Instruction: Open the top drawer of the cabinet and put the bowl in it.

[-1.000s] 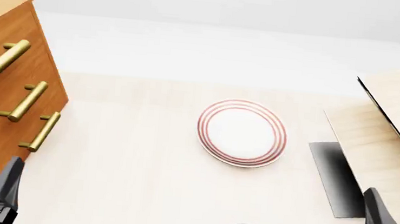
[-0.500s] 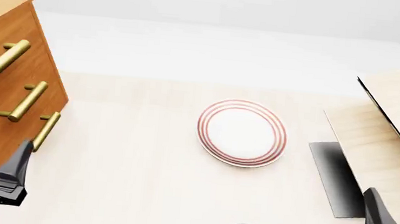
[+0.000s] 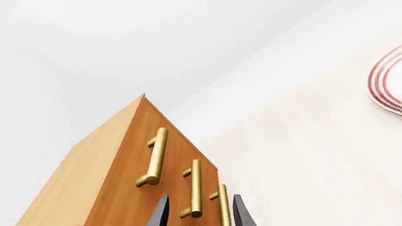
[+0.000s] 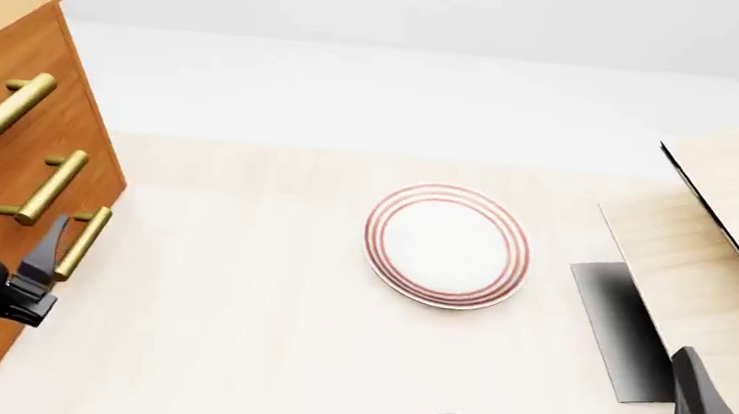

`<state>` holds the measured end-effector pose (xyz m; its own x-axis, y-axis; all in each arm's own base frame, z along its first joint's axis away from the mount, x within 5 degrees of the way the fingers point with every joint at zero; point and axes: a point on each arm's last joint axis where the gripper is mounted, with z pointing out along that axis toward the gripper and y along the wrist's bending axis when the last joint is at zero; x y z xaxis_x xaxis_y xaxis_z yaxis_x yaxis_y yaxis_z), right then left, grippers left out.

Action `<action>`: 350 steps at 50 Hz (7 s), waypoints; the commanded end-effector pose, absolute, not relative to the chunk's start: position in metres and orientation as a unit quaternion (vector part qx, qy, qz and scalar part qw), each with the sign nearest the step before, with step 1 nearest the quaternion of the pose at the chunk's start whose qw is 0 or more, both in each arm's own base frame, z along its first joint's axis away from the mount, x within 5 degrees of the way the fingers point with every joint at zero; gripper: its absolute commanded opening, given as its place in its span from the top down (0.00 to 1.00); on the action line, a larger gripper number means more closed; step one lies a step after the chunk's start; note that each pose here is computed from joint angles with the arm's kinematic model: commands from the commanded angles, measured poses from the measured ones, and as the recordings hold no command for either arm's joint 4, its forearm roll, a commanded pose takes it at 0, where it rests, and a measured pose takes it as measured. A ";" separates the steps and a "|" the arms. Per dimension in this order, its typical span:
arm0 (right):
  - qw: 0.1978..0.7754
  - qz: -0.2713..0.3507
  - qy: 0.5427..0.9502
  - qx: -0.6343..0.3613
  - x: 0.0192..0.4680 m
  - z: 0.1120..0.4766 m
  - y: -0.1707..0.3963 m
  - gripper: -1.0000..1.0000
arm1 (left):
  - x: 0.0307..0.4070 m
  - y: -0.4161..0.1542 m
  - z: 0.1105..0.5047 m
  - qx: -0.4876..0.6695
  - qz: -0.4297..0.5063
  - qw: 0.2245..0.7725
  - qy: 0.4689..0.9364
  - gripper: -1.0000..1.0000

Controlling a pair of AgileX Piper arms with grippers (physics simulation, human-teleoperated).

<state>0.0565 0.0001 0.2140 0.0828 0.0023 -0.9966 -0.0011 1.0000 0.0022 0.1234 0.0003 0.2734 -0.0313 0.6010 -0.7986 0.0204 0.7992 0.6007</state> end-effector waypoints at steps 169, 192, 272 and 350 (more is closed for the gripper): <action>0.736 0.001 0.677 0.000 0.056 0.214 0.000 0.00 | 0.221 0.042 0.228 0.407 0.517 0.494 0.569 1.00; 0.736 0.001 0.677 0.000 0.056 0.214 0.000 0.00 | 0.222 0.017 0.232 0.437 0.487 0.523 0.546 1.00; 0.736 0.001 0.677 0.000 0.056 0.214 0.000 0.00 | 0.203 -0.031 0.251 0.480 0.435 0.591 0.481 1.00; 0.736 0.001 0.677 0.000 0.056 0.214 0.000 0.00 | 0.174 -0.046 0.285 0.452 0.323 0.652 0.516 0.00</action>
<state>0.0565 0.0001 0.2140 0.0828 0.0023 -0.9966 -0.0011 1.0000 0.0022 0.1825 -0.0496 0.2683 0.2745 0.9240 -0.2662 -0.0076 0.2789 0.9603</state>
